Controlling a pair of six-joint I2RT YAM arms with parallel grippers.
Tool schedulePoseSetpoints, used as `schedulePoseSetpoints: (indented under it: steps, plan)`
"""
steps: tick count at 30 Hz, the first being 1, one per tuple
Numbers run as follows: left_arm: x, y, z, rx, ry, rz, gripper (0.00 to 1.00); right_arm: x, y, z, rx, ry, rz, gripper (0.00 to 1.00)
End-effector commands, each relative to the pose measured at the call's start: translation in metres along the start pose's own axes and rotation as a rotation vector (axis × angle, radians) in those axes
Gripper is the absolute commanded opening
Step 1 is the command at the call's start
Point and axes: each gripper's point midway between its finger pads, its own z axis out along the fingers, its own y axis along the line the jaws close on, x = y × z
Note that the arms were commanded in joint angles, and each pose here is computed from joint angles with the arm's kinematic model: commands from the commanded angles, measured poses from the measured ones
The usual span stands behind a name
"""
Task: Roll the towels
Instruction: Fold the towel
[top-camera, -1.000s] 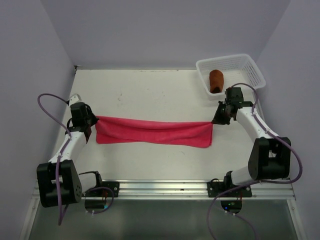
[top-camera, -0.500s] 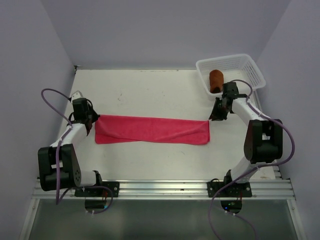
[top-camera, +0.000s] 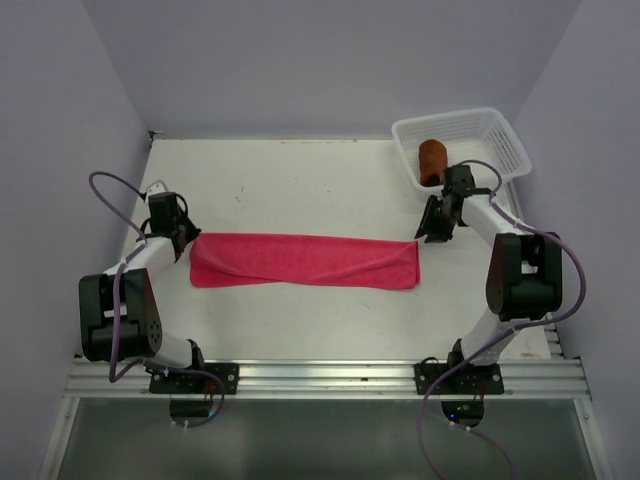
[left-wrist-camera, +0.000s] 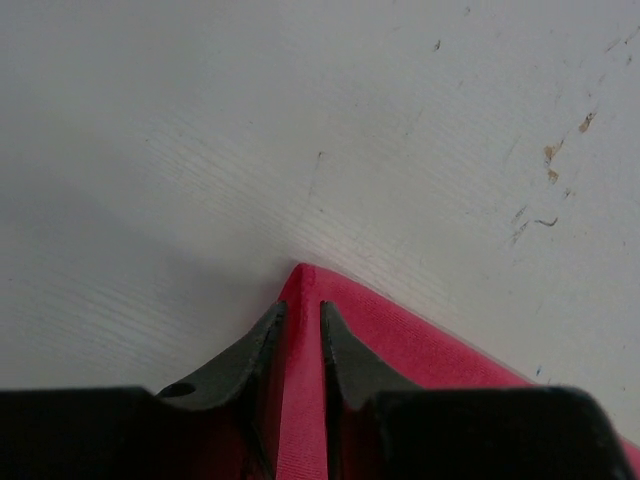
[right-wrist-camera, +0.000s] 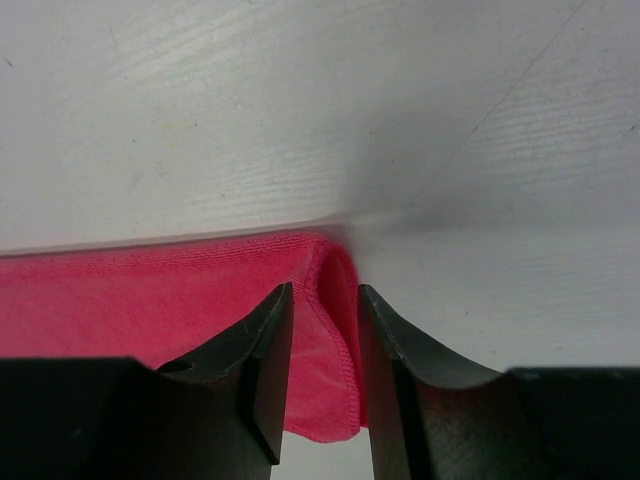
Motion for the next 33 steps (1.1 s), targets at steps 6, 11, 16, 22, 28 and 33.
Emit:
schedulePoseSetpoints:
  steps: [6, 11, 16, 22, 28, 33]
  plan:
    - [-0.025, 0.005, -0.014, -0.035, -0.043, 0.044, 0.24, 0.019, -0.006, -0.026, -0.030, -0.060, -0.011, 0.40]
    - [-0.020, 0.010, -0.027, -0.048, -0.050, 0.004, 0.26, 0.037, -0.006, -0.034, -0.041, -0.044, -0.025, 0.40]
    - [-0.008, 0.018, -0.030, -0.077, -0.009, 0.015, 0.26, 0.059, 0.000, -0.033, -0.079, -0.012, -0.038, 0.40]
    - [0.011, 0.033, -0.031, -0.133, 0.039, 0.034, 0.27, 0.077, 0.000, -0.024, -0.088, 0.017, -0.053, 0.40]
    - [0.026, 0.030, -0.023, -0.091, 0.079, 0.065, 0.28, 0.079, 0.000, -0.020, -0.093, 0.028, -0.061, 0.41]
    - [0.038, 0.029, -0.023, -0.074, 0.121, 0.067, 0.28, 0.079, -0.001, -0.018, -0.091, 0.028, -0.067, 0.41]
